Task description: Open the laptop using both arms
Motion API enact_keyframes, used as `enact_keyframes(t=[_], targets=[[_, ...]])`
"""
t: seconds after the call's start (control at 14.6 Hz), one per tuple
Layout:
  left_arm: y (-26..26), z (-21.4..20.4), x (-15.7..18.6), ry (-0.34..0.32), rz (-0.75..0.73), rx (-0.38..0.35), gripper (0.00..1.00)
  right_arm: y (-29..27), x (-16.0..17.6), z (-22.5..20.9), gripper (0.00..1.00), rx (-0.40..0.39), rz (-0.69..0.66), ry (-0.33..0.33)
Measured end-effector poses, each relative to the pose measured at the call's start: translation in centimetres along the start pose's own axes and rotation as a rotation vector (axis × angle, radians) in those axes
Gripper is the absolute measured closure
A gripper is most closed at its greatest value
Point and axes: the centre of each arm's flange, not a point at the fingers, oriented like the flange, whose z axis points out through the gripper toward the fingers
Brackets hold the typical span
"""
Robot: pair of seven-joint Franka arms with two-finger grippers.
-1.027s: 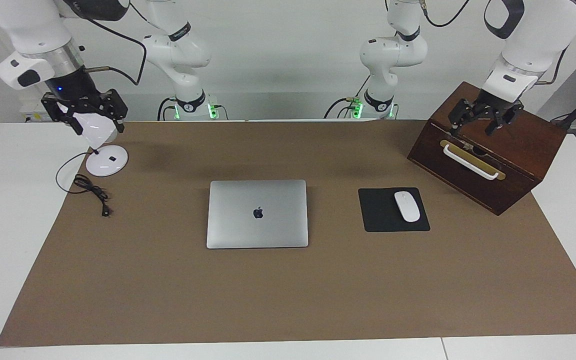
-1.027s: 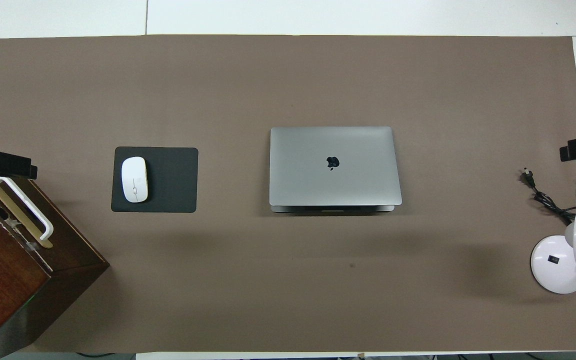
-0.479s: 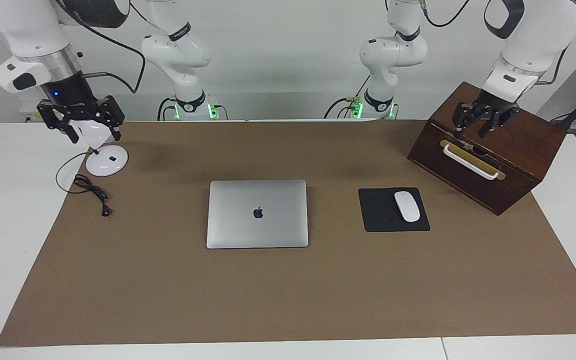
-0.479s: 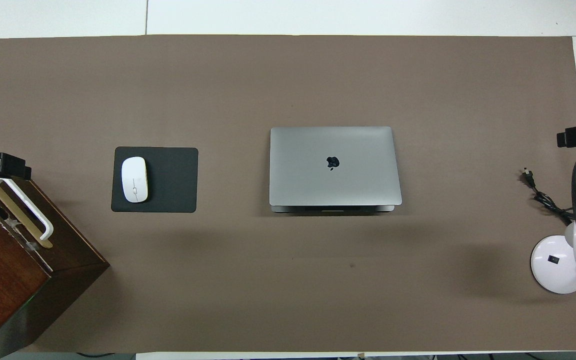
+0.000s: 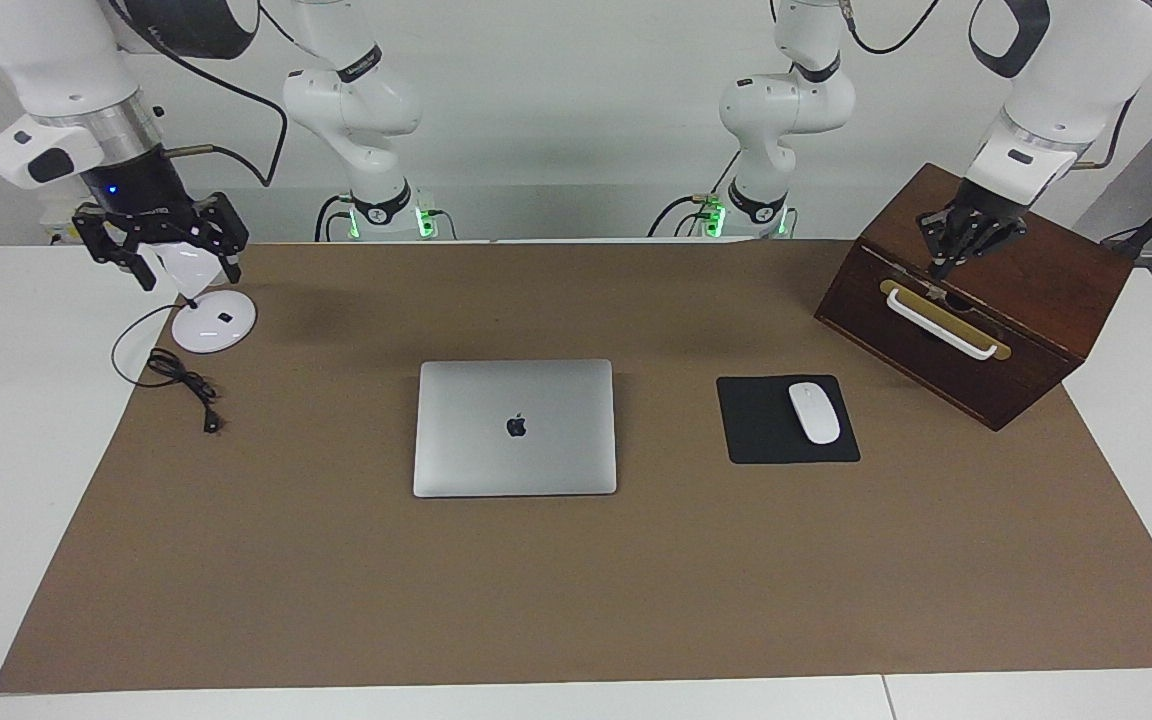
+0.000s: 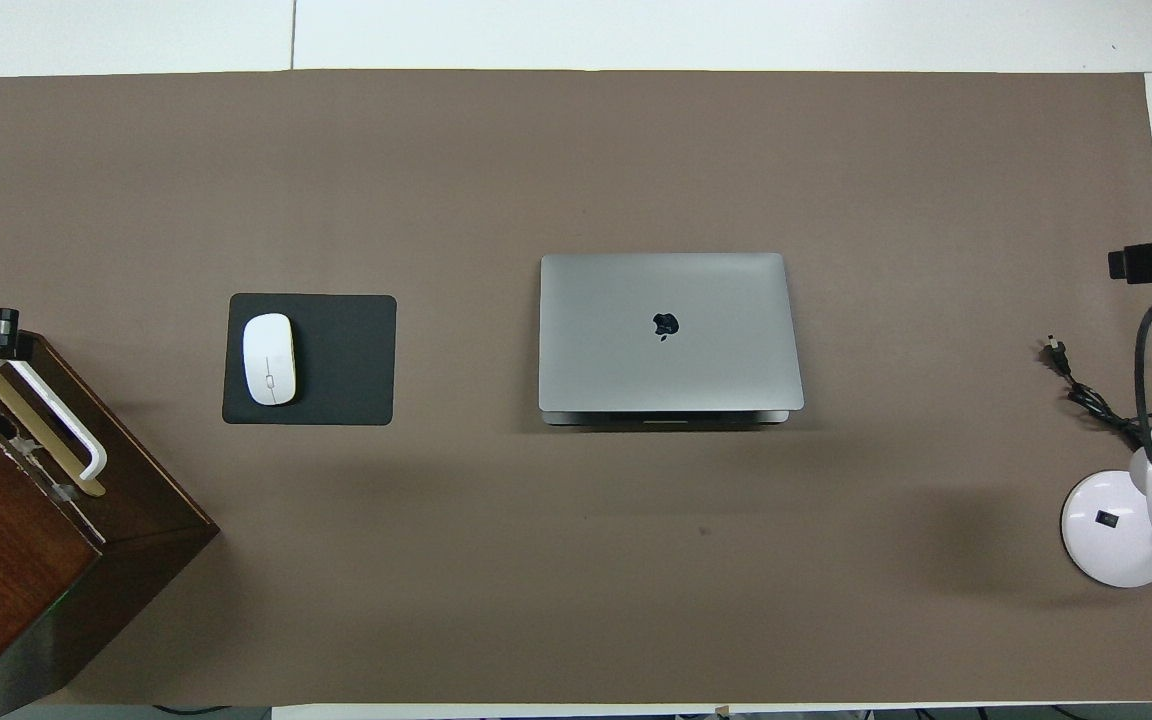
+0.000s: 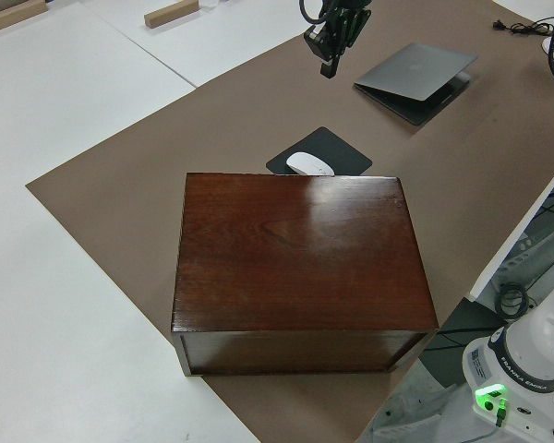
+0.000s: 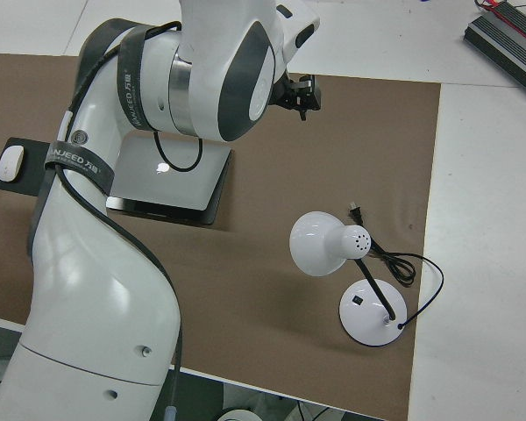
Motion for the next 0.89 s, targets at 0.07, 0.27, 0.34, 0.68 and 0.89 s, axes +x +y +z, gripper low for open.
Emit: enact_keyframes(t=[0.07, 0.27, 0.34, 0.68, 0.89], targets=[[0.0, -0.1, 0.1, 0.006, 0.0, 0.0, 0.99, 0.4, 0.2, 1.1, 0.0, -0.007, -0.025, 0.031], [0.0, -0.3, 0.4, 0.037, 0.001, 0.003, 0.99, 1.5, 0.4, 5.3, 0.0, 0.04, -0.023, 0.114], [0.1, -0.4, 0.6, 0.054, 0.003, 0.004, 0.99, 1.5, 0.3, 6.7, 0.0, 0.071, -0.002, 0.133], [2.1, 1.1, 1.6, 0.103, 0.045, 0.008, 0.99, 0.0, -0.3, 11.2, 0.0, 0.287, 0.168, 0.194], [5.6, 2.3, 1.7, 0.127, 0.109, 0.005, 0.99, -2.6, -1.0, 14.5, 0.0, 0.361, 0.262, 0.238]])
